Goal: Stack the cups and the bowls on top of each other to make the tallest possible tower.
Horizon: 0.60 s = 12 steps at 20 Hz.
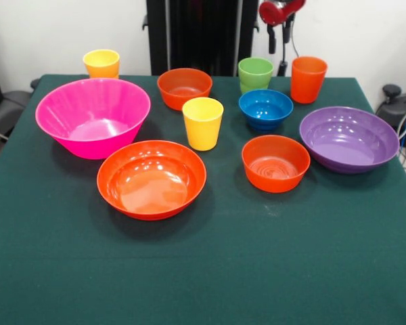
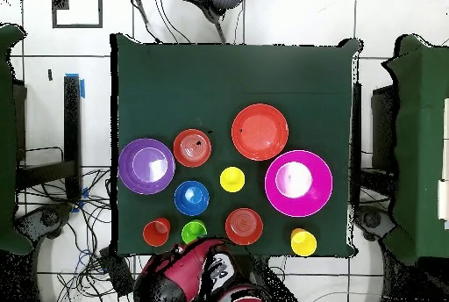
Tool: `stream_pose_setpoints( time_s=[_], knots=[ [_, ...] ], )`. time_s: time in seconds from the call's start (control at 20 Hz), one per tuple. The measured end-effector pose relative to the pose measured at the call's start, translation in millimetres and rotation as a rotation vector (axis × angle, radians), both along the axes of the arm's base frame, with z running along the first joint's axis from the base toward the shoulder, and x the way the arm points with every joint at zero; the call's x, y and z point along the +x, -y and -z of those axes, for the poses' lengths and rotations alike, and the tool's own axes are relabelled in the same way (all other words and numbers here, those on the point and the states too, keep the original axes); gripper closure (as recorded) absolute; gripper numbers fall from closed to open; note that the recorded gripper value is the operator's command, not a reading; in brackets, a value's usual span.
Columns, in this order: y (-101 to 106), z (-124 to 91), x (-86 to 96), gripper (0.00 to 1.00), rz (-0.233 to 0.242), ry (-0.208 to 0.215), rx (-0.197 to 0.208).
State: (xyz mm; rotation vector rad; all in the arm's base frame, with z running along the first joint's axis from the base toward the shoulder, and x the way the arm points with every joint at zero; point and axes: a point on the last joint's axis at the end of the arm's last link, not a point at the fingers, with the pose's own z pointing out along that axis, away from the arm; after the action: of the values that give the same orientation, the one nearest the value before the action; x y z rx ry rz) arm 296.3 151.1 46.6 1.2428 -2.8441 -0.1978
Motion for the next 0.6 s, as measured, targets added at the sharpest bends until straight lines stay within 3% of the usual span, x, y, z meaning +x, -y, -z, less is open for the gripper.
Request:
stream_pose_setpoints(
  time_s=[0.2, 0.6],
  knots=[
    [-2, 0, -10.8, 0.00, -0.056, 0.002, -0.019],
    [7, 0, -18.1, 0.00, -0.091, 0.011, -0.066]
  ],
)
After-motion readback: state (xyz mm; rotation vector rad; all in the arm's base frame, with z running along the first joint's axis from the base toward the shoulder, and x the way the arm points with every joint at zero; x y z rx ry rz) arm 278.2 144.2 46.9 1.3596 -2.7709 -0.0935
